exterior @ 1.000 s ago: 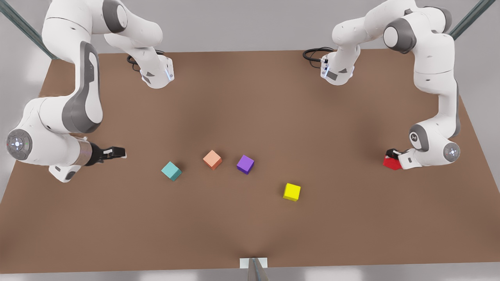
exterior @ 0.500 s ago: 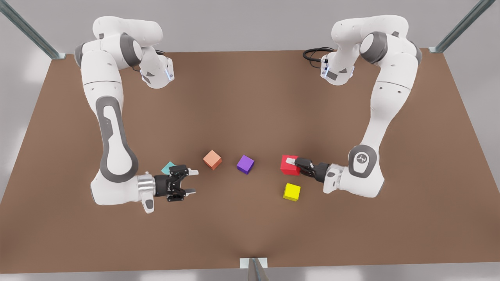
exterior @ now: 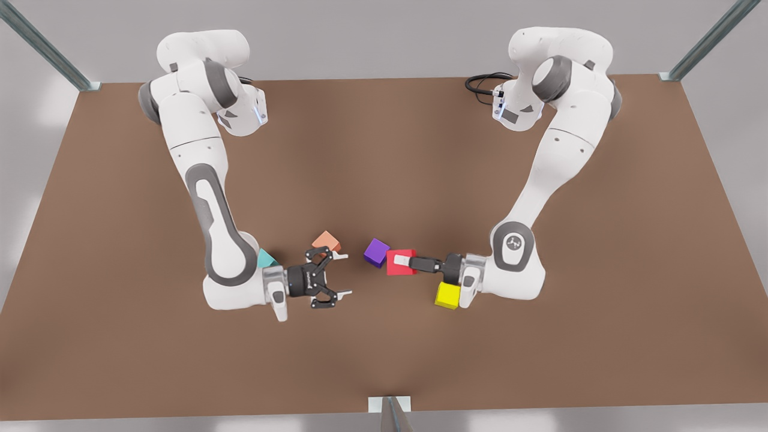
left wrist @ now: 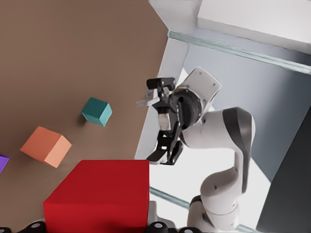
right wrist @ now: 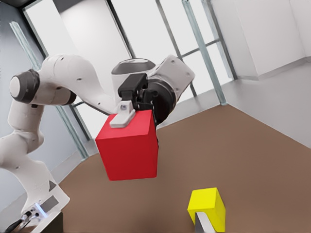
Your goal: Pick up red wooden cube and pass to hand red wooden cube and place in blue wooden cube
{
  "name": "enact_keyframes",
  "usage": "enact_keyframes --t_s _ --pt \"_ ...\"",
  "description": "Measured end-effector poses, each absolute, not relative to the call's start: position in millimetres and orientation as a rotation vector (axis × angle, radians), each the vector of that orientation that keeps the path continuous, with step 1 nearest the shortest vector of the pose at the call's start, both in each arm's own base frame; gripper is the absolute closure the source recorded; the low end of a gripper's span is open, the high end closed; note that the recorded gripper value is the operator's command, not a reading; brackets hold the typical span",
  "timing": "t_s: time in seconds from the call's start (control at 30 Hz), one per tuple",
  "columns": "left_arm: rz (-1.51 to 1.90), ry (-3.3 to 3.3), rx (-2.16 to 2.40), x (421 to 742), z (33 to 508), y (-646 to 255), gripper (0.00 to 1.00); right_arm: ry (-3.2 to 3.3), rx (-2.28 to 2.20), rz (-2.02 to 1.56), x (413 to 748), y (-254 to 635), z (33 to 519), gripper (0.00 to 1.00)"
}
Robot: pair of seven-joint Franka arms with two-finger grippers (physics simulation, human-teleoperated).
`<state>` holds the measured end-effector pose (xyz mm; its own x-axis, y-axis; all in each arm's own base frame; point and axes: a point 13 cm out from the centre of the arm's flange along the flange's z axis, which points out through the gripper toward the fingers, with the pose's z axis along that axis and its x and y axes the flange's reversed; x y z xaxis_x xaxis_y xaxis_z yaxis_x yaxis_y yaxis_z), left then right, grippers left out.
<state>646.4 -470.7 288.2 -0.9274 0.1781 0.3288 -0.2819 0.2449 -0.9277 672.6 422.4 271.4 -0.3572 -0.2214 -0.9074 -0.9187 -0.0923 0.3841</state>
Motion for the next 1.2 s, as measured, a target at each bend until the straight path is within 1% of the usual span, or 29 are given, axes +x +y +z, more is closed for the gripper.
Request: enact_keyframes --t_s 0.27,0.9,1.03,1.2 --pt "1.718 -2.163 0.160 649 280 -502 0.29 1.451 -1.334 1.427 655 448 257 0.00" --pt "1.734 -2.190 0.163 653 275 -515 0.28 1.287 -1.369 1.297 656 467 260 0.00" --pt "1.736 -2.195 0.156 647 276 -529 0.29 1.270 -1.373 1.285 655 471 259 0.00" --pt "1.754 -2.203 0.166 652 277 -539 0.28 1.259 -1.367 1.276 654 477 257 0.00"
